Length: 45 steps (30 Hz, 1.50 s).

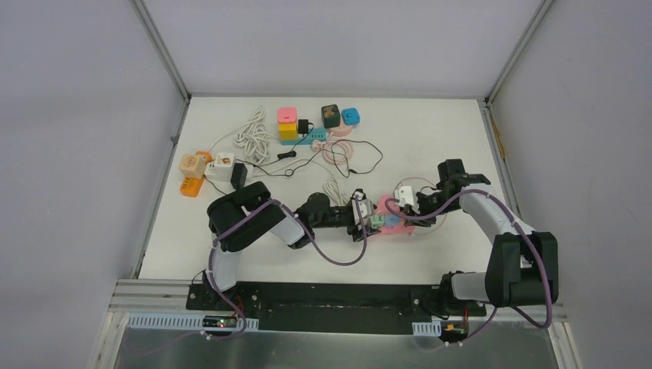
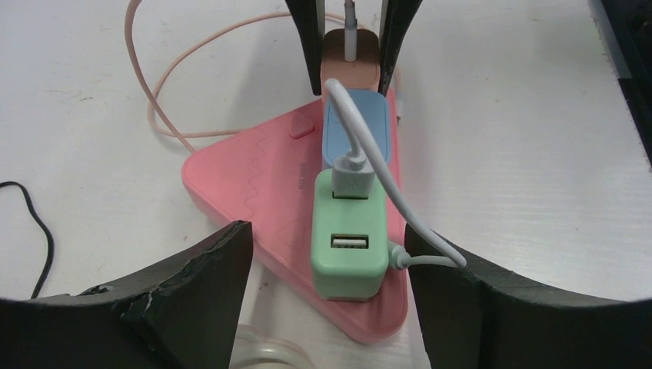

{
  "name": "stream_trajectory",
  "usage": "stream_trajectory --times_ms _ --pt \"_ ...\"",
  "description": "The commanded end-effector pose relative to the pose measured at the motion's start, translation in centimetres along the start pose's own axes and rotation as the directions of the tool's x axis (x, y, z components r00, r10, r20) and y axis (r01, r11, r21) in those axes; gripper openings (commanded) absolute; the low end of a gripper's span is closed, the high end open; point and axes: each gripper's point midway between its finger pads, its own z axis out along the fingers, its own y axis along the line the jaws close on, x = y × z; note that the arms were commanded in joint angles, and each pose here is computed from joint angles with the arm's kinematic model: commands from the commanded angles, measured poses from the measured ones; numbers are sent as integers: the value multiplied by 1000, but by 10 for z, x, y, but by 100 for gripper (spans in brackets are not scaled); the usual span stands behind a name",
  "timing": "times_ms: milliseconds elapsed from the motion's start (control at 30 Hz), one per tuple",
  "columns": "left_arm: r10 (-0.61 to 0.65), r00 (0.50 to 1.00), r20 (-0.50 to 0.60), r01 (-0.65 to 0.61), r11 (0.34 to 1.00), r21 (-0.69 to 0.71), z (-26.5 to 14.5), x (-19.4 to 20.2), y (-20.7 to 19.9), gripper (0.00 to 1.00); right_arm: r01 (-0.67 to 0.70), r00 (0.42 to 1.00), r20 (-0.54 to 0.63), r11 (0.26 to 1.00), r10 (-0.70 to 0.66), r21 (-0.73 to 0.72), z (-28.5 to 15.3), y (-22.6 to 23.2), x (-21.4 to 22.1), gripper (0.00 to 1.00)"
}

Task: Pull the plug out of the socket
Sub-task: Remove the plug from the socket.

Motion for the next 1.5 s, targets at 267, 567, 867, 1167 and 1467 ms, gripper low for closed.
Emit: stream_trajectory --times_ms 267,567,867,1167,1467 --pt "29 989 144 -32 999 19 9 -31 -7 71 2 1000 15 1000 -1 -24 3 0 -5 18" --pt "41 992 119 -41 999 -4 7 -22 -3 19 0 1000 11 1000 0 -26 3 0 -4 18" --pt "65 997 35 -65 998 4 5 0 -5 0 -38 999 -2 997 38 -63 7 8 -5 5" --pt "62 998 -21 -62 998 10 6 11 -4 0 -139 990 -18 974 138 -180 4 19 -8 0" --pt "58 998 -23 -57 998 15 7 16 -4 0 2 998 -59 999 1 53 2 2 3 0"
